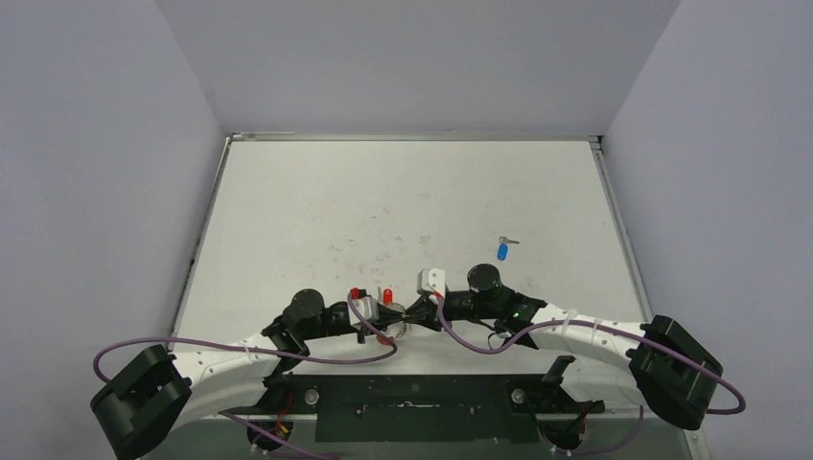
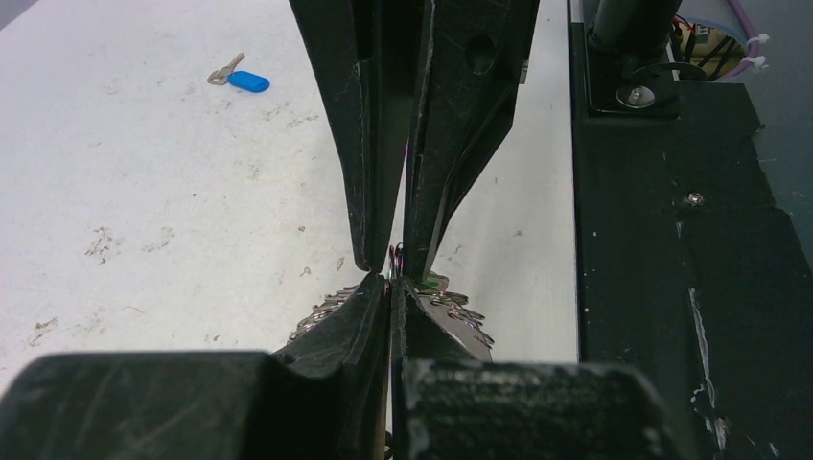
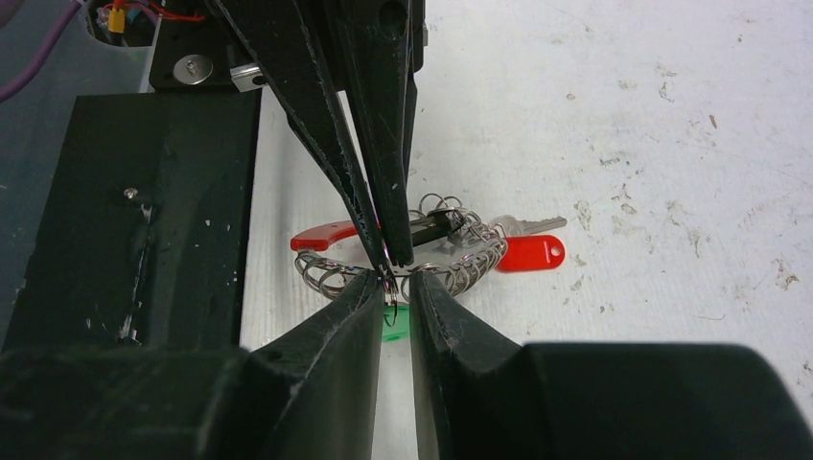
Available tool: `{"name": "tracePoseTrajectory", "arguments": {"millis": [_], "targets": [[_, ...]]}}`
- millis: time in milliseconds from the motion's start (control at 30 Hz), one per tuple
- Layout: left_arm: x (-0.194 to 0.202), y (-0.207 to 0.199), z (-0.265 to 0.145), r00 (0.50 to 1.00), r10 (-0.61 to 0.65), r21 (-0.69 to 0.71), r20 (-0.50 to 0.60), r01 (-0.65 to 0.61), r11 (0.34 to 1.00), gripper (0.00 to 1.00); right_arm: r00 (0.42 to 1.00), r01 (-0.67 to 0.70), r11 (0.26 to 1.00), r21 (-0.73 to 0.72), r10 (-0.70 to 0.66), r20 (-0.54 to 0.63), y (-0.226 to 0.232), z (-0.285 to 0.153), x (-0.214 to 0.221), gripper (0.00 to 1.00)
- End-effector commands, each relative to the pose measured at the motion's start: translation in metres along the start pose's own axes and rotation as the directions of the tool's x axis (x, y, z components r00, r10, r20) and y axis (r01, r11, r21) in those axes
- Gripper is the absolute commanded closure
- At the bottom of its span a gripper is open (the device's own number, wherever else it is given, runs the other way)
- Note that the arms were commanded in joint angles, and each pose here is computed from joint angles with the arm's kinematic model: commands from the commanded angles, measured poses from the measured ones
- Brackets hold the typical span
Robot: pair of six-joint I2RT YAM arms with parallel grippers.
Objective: Put the keys on the keyring
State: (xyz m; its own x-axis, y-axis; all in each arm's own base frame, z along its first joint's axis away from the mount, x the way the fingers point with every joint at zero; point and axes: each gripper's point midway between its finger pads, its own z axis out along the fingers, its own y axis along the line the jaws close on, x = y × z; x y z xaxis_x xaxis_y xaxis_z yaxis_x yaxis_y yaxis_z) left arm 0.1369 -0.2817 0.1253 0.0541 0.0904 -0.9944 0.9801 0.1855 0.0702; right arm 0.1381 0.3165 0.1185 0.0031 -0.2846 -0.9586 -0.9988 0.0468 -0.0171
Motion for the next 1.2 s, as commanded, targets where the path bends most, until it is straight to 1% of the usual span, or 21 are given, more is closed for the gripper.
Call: {"name": "tracePoseTrajectory", "arguments": {"millis": [0, 133, 333, 433, 467, 500, 567, 733, 933, 1033, 1167], "targets": [[-0.024, -0.001, 0.003, 0.995, 0.055, 0.015, 0.081, -0.057, 0.998, 1.00, 0.993, 0.072, 0.997, -0.023, -0.070, 0.098, -0.002, 0.007, -0.037, 0.82], [-0.023, -0.002, 0.003, 0.995, 0.055, 0.018, 0.080, -0.057, 0.998, 1.00, 0.993, 0.078, 0.997, -0.029, -0.075, 0.093, -0.001, 0.007, -0.039, 1.00], [-0.021, -0.001, 0.002, 0.996, 0.060, 0.010, 0.071, -0.061, 0.998, 0.99, 0.997, 0.081, 0.996, -0.031, -0.080, 0.024, -0.002, 0.002, -0.034, 1.00], [-0.021, 0.000, 0.002, 0.996, 0.069, 0.008, 0.059, -0.069, 0.998, 0.89, 0.996, 0.079, 0.996, -0.030, -0.080, -0.039, -0.003, -0.004, -0.031, 1.00], [-0.020, 0.000, 0.002, 0.996, 0.070, 0.009, 0.051, -0.070, 0.997, 0.86, 0.994, 0.061, 0.997, -0.037, -0.064, -0.085, -0.001, -0.007, -0.025, 1.00], [-0.019, 0.001, 0.001, 0.997, 0.068, 0.010, 0.039, -0.069, 0.998, 0.81, 0.991, 0.063, 0.997, -0.039, -0.067, -0.114, -0.001, -0.009, -0.023, 1.00], [-0.016, 0.001, 0.001, 0.997, 0.074, 0.009, 0.019, -0.074, 0.997, 0.77, 0.979, 0.033, 0.999, -0.035, -0.039, -0.201, -0.001, -0.015, -0.014, 1.00], [-0.013, 0.004, -0.003, 0.996, 0.090, 0.001, -0.026, -0.090, 0.996, 0.74, 0.927, -0.017, 0.999, -0.039, 0.001, -0.375, 0.000, -0.022, -0.003, 1.00], [-0.016, 0.006, -0.006, 0.995, 0.103, -0.020, -0.020, -0.103, 0.994, 0.74, 0.847, -0.043, 0.999, -0.031, 0.020, -0.531, 0.002, -0.020, 0.010, 1.00], [-0.018, 0.004, -0.005, 0.995, 0.101, -0.006, -0.011, -0.102, 0.995, 0.74, 0.834, -0.059, 0.998, -0.030, 0.033, -0.551, 0.002, -0.014, 0.009, 1.00], [-0.019, -0.001, -0.002, 0.996, 0.091, 0.022, 0.000, -0.091, 0.996, 0.74, 0.847, -0.065, 0.997, -0.030, 0.039, -0.529, 0.002, -0.004, 0.001, 1.00]]}}
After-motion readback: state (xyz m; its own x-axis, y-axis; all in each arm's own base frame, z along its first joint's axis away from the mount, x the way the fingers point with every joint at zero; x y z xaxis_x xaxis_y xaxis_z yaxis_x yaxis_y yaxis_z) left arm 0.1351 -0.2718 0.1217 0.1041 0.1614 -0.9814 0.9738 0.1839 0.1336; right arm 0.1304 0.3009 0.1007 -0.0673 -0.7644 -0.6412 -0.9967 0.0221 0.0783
